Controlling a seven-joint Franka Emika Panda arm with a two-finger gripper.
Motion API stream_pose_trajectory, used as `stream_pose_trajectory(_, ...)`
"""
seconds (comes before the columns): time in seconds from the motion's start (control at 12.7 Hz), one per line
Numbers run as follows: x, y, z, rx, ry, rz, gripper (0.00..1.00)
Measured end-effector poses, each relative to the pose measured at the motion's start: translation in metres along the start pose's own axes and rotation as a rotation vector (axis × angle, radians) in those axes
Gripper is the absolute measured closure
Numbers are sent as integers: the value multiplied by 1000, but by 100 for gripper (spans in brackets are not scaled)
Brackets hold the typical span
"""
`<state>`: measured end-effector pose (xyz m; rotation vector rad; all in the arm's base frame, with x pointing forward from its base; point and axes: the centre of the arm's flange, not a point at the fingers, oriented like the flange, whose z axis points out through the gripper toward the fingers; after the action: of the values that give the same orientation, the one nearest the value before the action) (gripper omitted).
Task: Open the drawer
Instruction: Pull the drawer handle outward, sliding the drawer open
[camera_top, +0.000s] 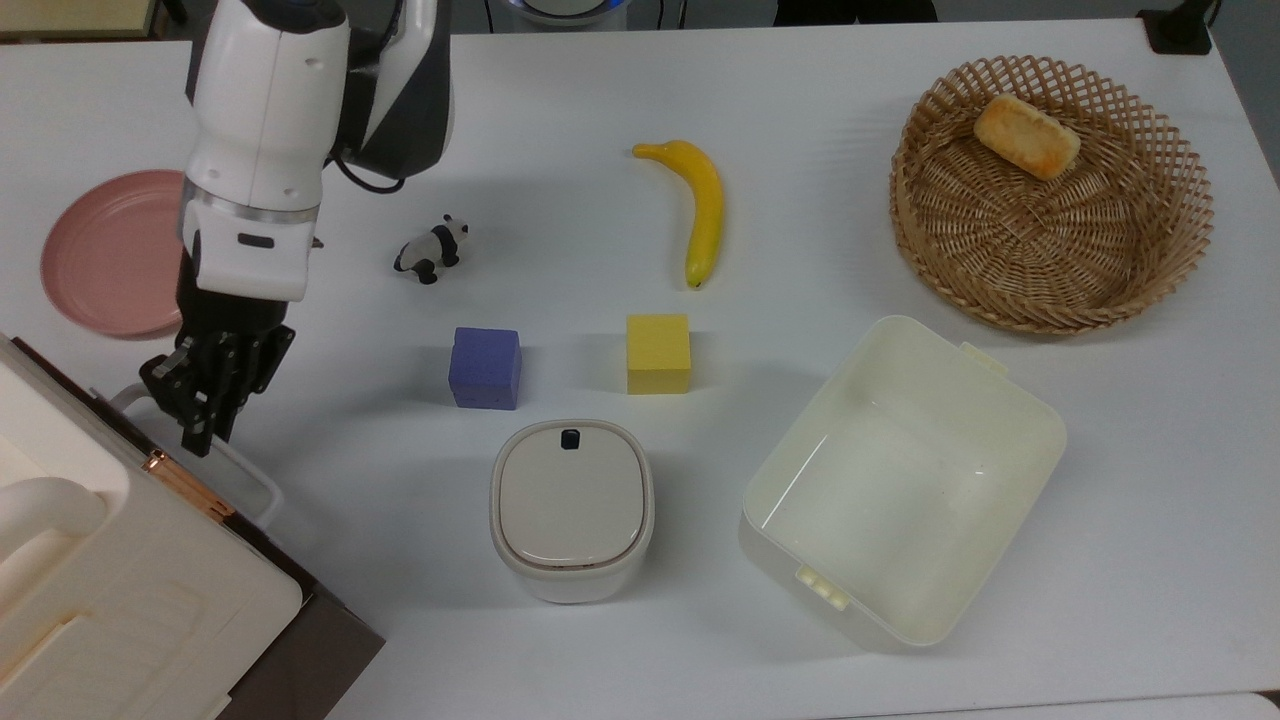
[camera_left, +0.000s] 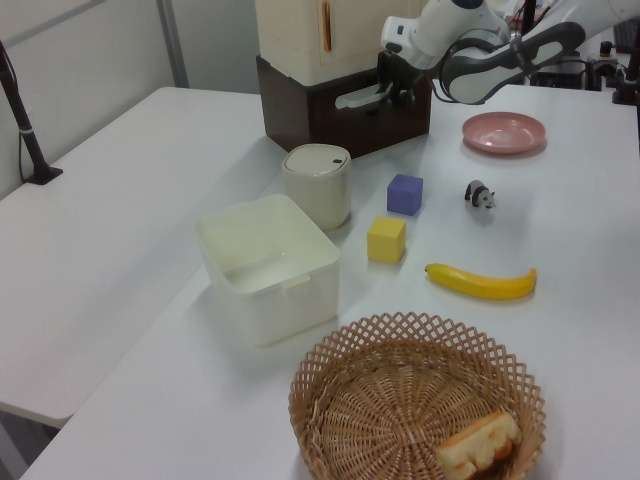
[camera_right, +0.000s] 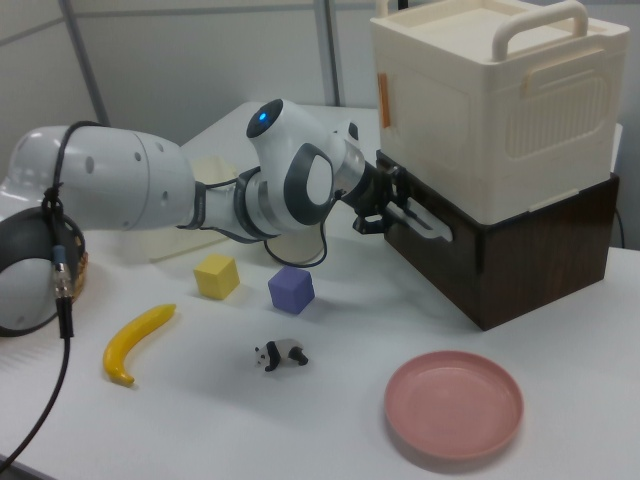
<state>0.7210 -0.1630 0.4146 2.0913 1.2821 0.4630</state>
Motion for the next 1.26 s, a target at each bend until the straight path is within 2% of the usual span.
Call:
stream_pose_trajectory(0.71,15,-58,-66,79,15,-18,82)
stream_pose_trajectory(1.26,27,-74,-87,117,1,2,82)
